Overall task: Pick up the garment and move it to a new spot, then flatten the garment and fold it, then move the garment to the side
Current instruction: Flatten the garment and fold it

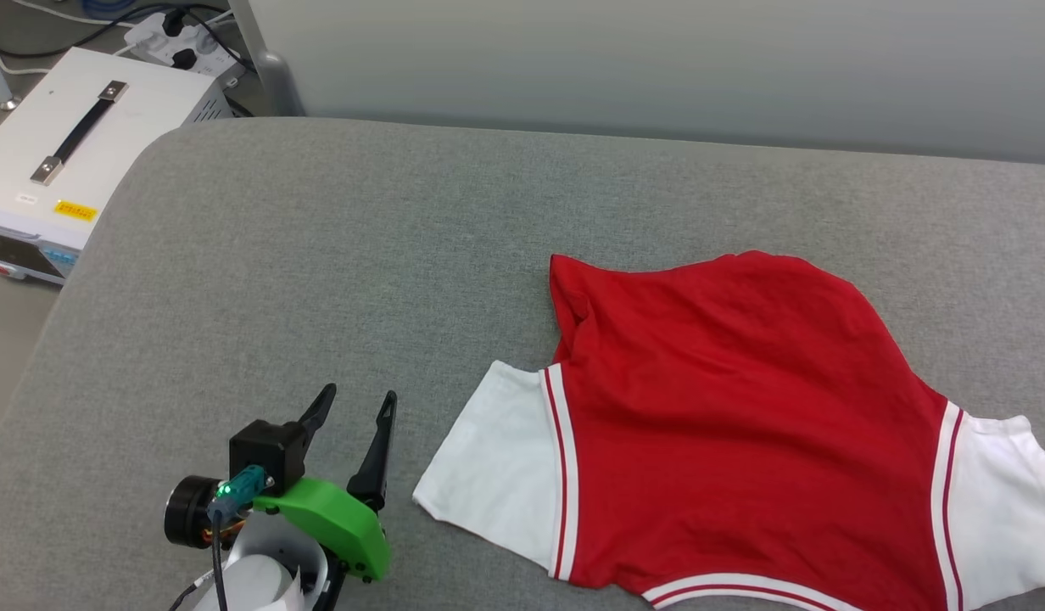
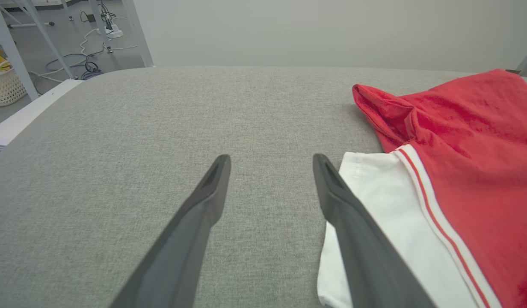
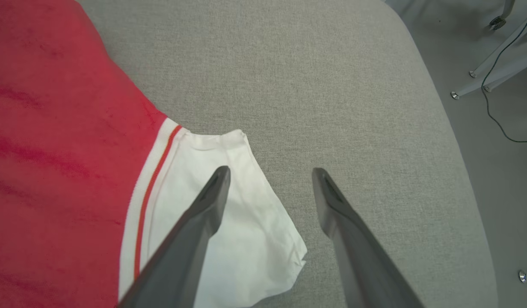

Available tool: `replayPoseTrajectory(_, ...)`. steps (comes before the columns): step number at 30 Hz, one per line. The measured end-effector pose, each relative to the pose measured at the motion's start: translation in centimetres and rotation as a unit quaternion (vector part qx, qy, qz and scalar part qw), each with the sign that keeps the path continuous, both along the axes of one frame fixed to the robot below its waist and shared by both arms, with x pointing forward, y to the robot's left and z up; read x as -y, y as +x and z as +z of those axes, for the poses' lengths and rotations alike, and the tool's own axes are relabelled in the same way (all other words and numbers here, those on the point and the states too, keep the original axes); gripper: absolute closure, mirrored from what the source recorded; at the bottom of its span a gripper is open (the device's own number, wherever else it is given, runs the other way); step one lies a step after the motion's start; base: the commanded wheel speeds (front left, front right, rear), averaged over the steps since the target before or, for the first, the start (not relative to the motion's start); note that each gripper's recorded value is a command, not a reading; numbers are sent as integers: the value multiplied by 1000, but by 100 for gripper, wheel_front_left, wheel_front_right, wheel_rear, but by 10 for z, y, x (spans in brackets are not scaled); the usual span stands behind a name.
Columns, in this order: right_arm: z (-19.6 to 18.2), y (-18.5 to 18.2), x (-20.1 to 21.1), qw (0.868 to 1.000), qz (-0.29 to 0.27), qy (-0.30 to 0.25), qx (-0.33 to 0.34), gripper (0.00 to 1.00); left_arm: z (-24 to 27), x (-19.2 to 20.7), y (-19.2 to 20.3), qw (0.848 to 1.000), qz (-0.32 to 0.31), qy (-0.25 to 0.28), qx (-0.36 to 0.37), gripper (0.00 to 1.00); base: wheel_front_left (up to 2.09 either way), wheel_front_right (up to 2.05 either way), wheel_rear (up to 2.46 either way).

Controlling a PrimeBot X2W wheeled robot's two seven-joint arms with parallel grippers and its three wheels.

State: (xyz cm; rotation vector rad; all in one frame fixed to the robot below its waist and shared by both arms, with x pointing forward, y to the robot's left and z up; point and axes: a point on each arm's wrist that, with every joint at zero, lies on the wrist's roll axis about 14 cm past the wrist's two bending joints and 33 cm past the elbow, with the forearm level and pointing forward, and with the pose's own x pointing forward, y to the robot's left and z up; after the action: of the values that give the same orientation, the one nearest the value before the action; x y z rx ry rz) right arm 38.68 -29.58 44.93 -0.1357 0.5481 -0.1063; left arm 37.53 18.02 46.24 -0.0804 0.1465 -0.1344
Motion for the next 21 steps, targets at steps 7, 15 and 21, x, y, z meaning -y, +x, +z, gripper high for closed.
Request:
replayPoseTrajectory(7,51,4,-27,986,20,43,161,0,14,15,-8,999,-16,-27,23,0,0,0,0)
replayPoseTrajectory(15,64,-17,-45,971,0,79,226,0,7,41,-19,996,-72,-34,-33,0,0,0,0)
replayPoseTrajectory(21,71,-19,-50,968,-2,79,239,0,-24,36,-24,983,-85,12,-161,0,0,0,0)
